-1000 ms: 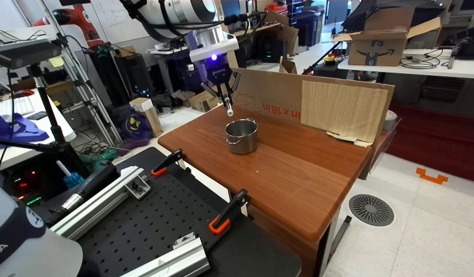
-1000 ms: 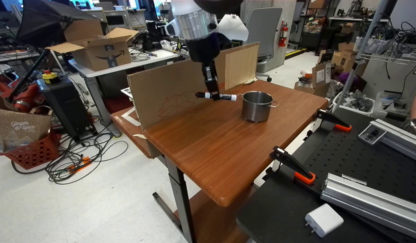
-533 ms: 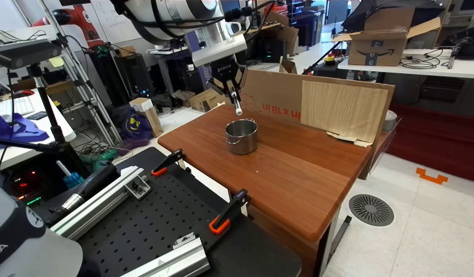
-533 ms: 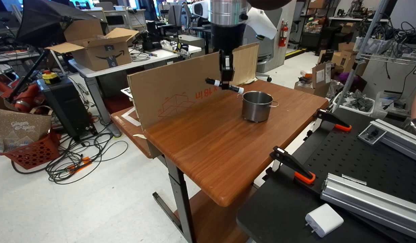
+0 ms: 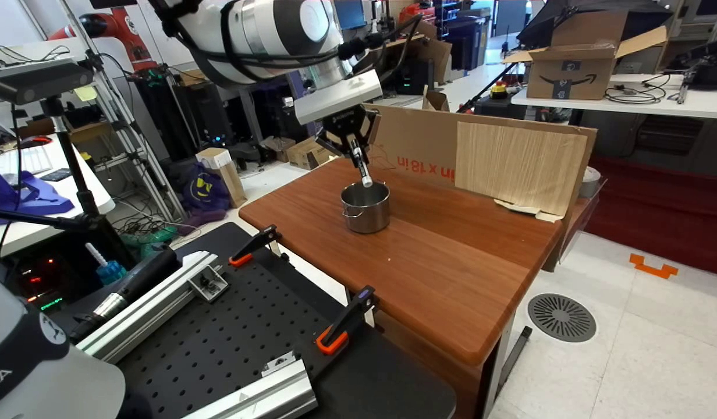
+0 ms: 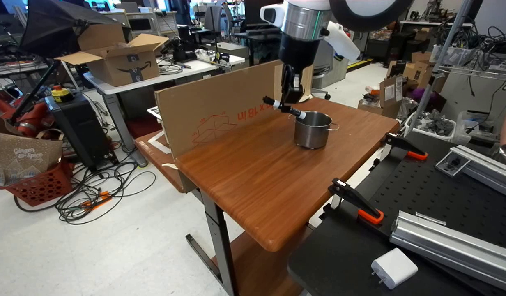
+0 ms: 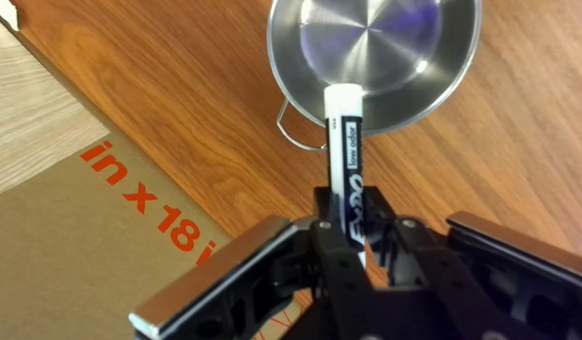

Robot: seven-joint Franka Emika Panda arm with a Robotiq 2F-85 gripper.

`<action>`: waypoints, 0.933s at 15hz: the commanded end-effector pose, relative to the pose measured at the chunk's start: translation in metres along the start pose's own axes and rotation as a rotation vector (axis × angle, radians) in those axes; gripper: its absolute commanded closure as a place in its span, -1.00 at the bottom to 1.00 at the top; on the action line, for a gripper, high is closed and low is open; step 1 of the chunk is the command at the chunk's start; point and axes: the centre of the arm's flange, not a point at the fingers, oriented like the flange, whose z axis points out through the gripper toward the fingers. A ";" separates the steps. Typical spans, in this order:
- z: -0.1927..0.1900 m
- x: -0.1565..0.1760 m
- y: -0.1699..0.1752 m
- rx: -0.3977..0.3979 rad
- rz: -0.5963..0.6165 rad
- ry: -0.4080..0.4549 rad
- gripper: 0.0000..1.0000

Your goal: Put the black marker in the silver pot

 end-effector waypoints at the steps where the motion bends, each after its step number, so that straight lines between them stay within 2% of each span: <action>1: -0.005 -0.020 -0.007 -0.016 -0.024 0.061 0.90; 11: 0.006 -0.044 0.000 -0.001 -0.003 0.059 0.90; 12: 0.006 -0.045 0.001 -0.001 -0.003 0.056 0.10; 14: 0.007 -0.044 0.001 0.000 -0.006 0.050 -0.01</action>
